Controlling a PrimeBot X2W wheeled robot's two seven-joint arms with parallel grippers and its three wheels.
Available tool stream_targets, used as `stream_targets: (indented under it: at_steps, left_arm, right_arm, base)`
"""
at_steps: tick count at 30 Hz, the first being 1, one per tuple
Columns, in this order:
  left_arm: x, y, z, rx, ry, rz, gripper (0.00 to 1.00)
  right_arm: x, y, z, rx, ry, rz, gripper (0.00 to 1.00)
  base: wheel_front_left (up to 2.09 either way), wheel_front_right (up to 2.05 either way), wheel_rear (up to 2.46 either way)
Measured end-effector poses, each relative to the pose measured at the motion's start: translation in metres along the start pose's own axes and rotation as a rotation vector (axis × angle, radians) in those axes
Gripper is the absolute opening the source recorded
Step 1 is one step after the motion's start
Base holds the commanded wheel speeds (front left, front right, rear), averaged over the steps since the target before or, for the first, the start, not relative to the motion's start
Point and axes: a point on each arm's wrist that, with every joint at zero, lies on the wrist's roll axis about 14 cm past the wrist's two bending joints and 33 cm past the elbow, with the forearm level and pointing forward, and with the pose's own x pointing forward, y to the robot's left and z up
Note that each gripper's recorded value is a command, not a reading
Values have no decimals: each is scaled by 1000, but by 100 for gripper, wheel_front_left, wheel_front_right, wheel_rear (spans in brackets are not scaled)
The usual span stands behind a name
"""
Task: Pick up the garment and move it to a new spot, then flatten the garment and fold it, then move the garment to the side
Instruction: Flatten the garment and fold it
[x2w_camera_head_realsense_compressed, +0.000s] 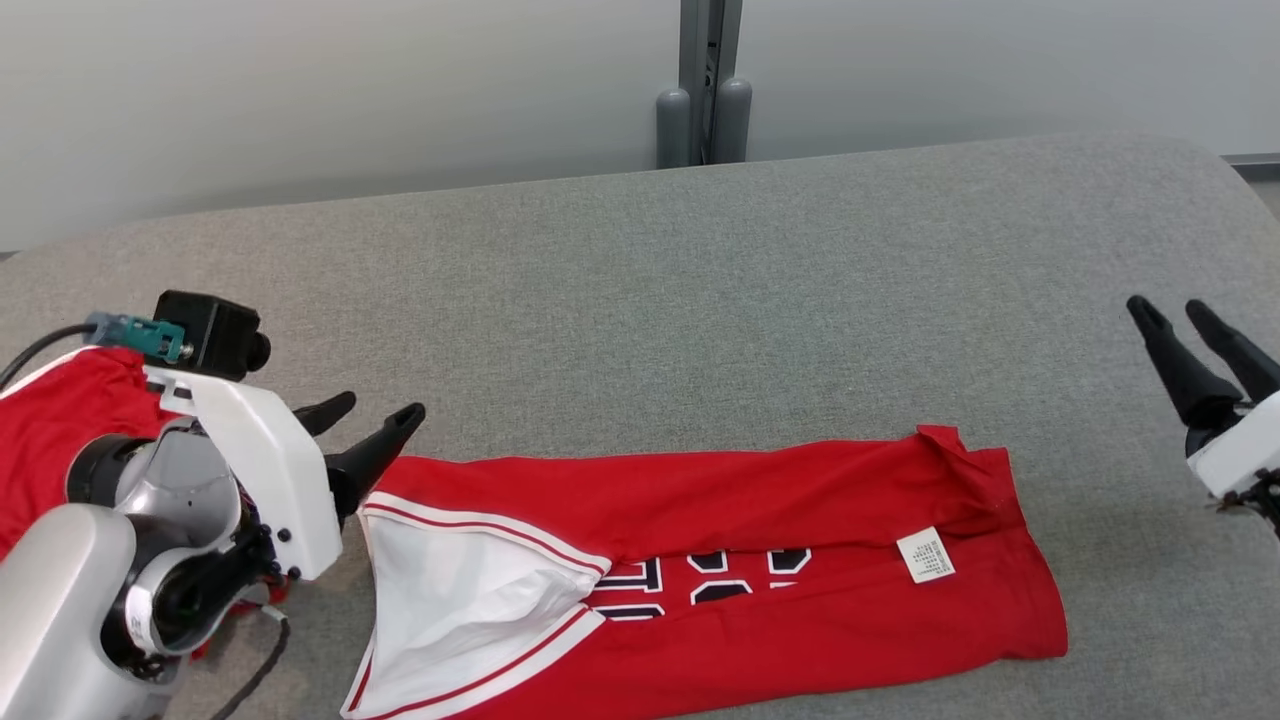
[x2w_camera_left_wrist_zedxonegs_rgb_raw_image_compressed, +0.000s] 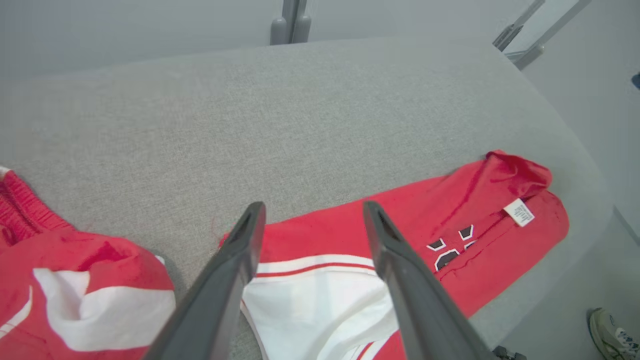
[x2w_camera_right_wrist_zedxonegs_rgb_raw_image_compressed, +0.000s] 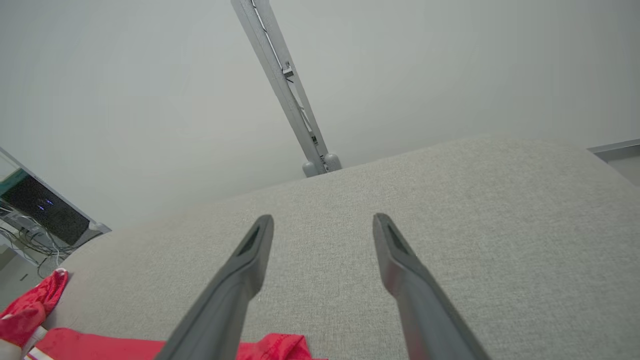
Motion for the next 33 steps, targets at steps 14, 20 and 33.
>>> stream_targets:
  at_steps: [14,20,33]
  left_arm:
    - [-15,7,0,-82,-385,106,100]
    - [-17,4,1,-99,-519,144,100]
    - [-16,20,-21,-175,-691,254,100]
  right_arm:
    - [-25,20,-47,70,-80,-10,100]
    - [-24,25,-70,29,-38,-15,100]
    - [-23,19,-115,40,56,-88,100]
  base:
    - [0,0,0]
    - [0,0,0]
    - [0,0,0]
